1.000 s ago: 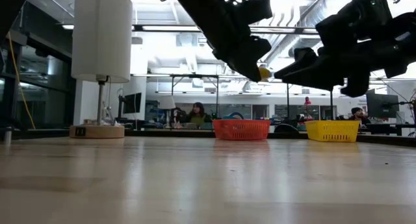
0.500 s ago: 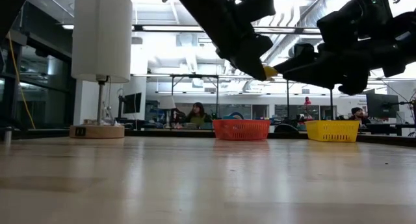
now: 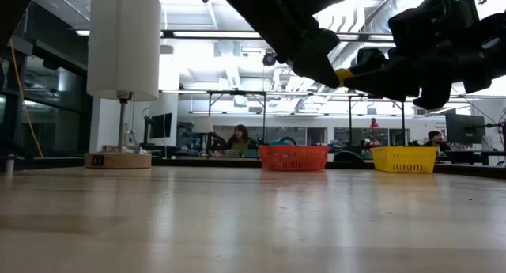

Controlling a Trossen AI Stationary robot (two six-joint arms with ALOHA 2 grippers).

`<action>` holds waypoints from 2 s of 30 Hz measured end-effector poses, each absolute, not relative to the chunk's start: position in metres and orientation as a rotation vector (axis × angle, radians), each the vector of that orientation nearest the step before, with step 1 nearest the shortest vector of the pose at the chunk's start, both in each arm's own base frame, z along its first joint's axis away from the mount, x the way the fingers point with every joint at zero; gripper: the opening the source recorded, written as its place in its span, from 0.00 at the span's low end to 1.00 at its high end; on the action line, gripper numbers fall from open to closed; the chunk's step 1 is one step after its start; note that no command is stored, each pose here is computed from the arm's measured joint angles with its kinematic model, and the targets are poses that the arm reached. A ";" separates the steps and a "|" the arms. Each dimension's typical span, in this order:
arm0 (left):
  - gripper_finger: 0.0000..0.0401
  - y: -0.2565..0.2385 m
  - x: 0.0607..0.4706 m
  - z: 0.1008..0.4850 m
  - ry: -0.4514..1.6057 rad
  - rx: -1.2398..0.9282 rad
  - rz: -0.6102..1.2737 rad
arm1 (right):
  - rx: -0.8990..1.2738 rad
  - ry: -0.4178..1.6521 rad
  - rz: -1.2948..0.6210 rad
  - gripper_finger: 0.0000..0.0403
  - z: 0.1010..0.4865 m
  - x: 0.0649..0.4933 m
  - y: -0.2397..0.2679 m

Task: Pick and place Stapler, Stapler remover, tape
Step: Put the mini yellow stapler into the yellow bin

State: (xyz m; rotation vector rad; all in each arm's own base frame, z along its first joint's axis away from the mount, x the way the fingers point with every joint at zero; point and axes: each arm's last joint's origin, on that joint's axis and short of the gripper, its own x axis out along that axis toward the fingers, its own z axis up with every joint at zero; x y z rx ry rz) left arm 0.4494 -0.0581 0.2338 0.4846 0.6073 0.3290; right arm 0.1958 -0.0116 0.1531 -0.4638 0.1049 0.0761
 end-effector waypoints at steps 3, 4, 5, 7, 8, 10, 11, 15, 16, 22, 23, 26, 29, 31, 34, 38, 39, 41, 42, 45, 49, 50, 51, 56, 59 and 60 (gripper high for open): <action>0.20 -0.058 0.449 0.234 0.608 0.488 0.326 | -0.464 0.098 0.074 0.44 0.154 0.196 -0.012; 0.20 -0.058 0.449 0.234 0.608 0.488 0.326 | -0.465 0.095 0.074 0.42 0.154 0.196 -0.012; 0.20 -0.058 0.449 0.234 0.608 0.488 0.326 | -0.465 0.094 0.073 0.40 0.154 0.196 -0.012; 0.20 -0.058 0.449 0.234 0.608 0.487 0.326 | -0.465 0.095 0.074 0.37 0.154 0.196 -0.012; 0.20 -0.058 0.449 0.234 0.608 0.487 0.326 | -0.465 0.095 0.074 0.35 0.154 0.196 -0.012; 0.20 -0.058 0.449 0.234 0.608 0.487 0.327 | -0.463 0.095 0.074 0.31 0.154 0.196 -0.012; 0.20 -0.058 0.449 0.234 0.608 0.487 0.327 | -0.462 0.095 0.074 0.29 0.154 0.196 -0.012; 0.20 -0.058 0.449 0.234 0.607 0.482 0.330 | -0.462 0.095 0.074 0.22 0.154 0.196 -0.012; 0.20 -0.058 0.449 0.234 0.607 0.482 0.331 | -0.461 0.096 0.073 0.21 0.154 0.196 -0.012; 0.20 -0.058 0.449 0.234 0.607 0.478 0.332 | -0.455 0.097 0.074 0.14 0.154 0.196 -0.012; 0.20 -0.058 0.449 0.234 0.607 0.477 0.332 | -0.446 0.097 0.073 0.14 0.154 0.196 -0.012; 0.20 -0.058 0.449 0.234 0.606 0.474 0.332 | -0.436 0.099 0.073 0.14 0.154 0.196 -0.012; 0.20 -0.058 0.449 0.234 0.606 0.475 0.334 | -0.434 0.100 0.073 0.14 0.154 0.196 -0.012; 0.20 -0.058 0.449 0.234 0.606 0.476 0.338 | -0.433 0.100 0.070 0.13 0.154 0.196 -0.012; 0.24 -0.058 0.449 0.234 0.607 0.483 0.338 | -0.418 0.104 0.058 0.13 0.154 0.196 -0.012; 0.33 -0.058 0.449 0.234 0.608 0.491 0.338 | -0.402 0.115 0.057 0.13 0.153 0.196 -0.012; 0.35 -0.058 0.449 0.234 0.608 0.492 0.338 | -0.402 0.118 0.057 0.13 0.152 0.196 -0.012; 0.38 -0.058 0.449 0.234 0.608 0.493 0.338 | -0.402 0.134 0.047 0.13 0.151 0.196 -0.013; 0.40 -0.058 0.449 0.234 0.609 0.497 0.337 | -0.403 0.142 0.031 0.13 0.151 0.196 -0.013; 0.45 -0.058 0.449 0.234 0.614 0.522 0.329 | -0.408 0.182 -0.043 0.13 0.148 0.195 -0.015; 0.48 -0.057 0.444 0.243 0.621 0.545 0.341 | -0.388 0.224 -0.198 0.13 0.147 0.194 -0.020; 0.48 -0.056 0.441 0.245 0.637 0.557 0.358 | -0.379 0.237 -0.258 0.13 0.147 0.194 -0.021; 0.48 -0.055 0.440 0.246 0.650 0.567 0.381 | -0.373 0.248 -0.322 0.13 0.147 0.193 -0.023; 0.48 -0.054 0.432 0.248 0.702 0.599 0.481 | -0.373 0.304 -0.707 0.14 0.149 0.186 -0.033; 0.48 -0.052 0.428 0.248 0.735 0.614 0.522 | -0.380 0.337 -0.919 0.14 0.150 0.181 -0.041; 0.48 -0.052 0.427 0.246 0.753 0.625 0.533 | -0.383 0.355 -0.981 0.14 0.150 0.179 -0.044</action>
